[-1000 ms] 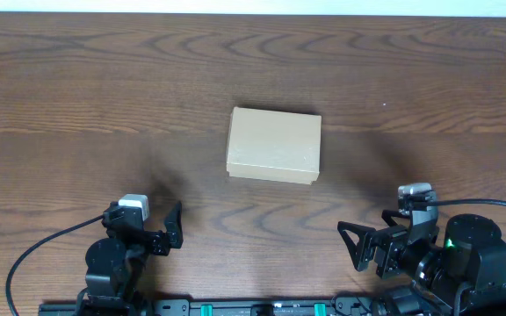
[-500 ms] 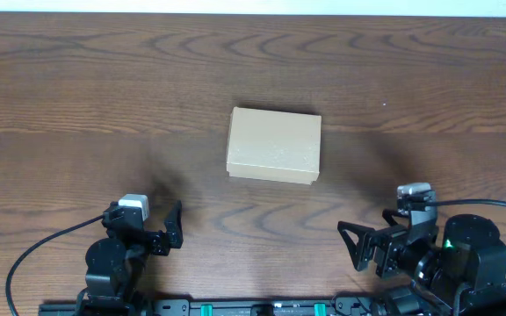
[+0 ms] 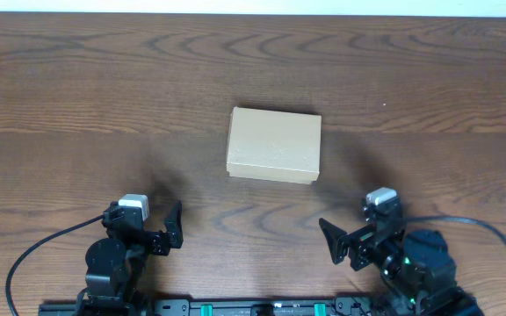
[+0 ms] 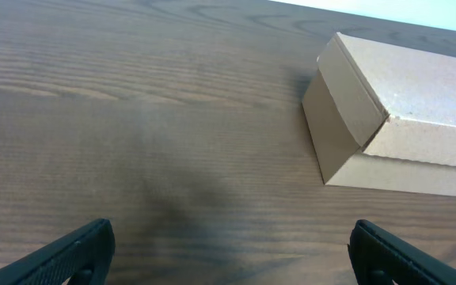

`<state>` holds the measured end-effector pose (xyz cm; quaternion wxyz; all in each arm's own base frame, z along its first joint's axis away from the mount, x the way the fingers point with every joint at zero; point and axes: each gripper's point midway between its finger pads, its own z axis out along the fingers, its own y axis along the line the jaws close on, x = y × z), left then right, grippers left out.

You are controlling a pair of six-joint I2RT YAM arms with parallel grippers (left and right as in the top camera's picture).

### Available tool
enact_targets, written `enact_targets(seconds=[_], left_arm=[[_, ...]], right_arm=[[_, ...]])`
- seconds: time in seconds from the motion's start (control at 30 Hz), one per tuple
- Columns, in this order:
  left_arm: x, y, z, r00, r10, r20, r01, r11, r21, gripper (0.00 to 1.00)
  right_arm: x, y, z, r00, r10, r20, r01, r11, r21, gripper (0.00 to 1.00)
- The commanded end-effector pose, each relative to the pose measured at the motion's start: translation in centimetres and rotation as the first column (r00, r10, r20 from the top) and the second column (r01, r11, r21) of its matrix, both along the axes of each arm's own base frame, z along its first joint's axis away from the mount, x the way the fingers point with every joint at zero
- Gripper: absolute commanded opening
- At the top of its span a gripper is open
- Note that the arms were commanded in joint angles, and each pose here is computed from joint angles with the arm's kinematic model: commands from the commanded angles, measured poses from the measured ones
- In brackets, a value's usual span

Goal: Pack container

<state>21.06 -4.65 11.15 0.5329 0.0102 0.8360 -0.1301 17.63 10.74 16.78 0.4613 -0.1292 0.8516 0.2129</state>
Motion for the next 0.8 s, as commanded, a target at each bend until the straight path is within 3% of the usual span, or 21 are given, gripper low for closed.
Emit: enact_targets(seconds=[0.0, 0.4, 0.77], left_arm=[[0.1, 0.4, -0.7, 1.0, 0.026, -0.012, -0.026, 1.0, -0.005, 0.95], [0.1, 0.4, -0.7, 1.0, 0.026, -0.012, -0.026, 1.0, -0.005, 0.95], [0.1, 0.4, -0.7, 1.0, 0.026, -0.012, -0.026, 1.0, -0.005, 0.95]], right_arm=[[0.0, -0.1, -1.8, 0.999, 0.013, 0.036, -0.012, 1.0, -0.029, 0.99], [-0.2, 0.3, -7.7, 0.999, 0.034, 0.007, -0.034, 0.999, -0.025, 0.99], [-0.2, 0.1, -7.3, 0.999, 0.024, 0.028, -0.024, 0.999, -0.021, 0.99]])
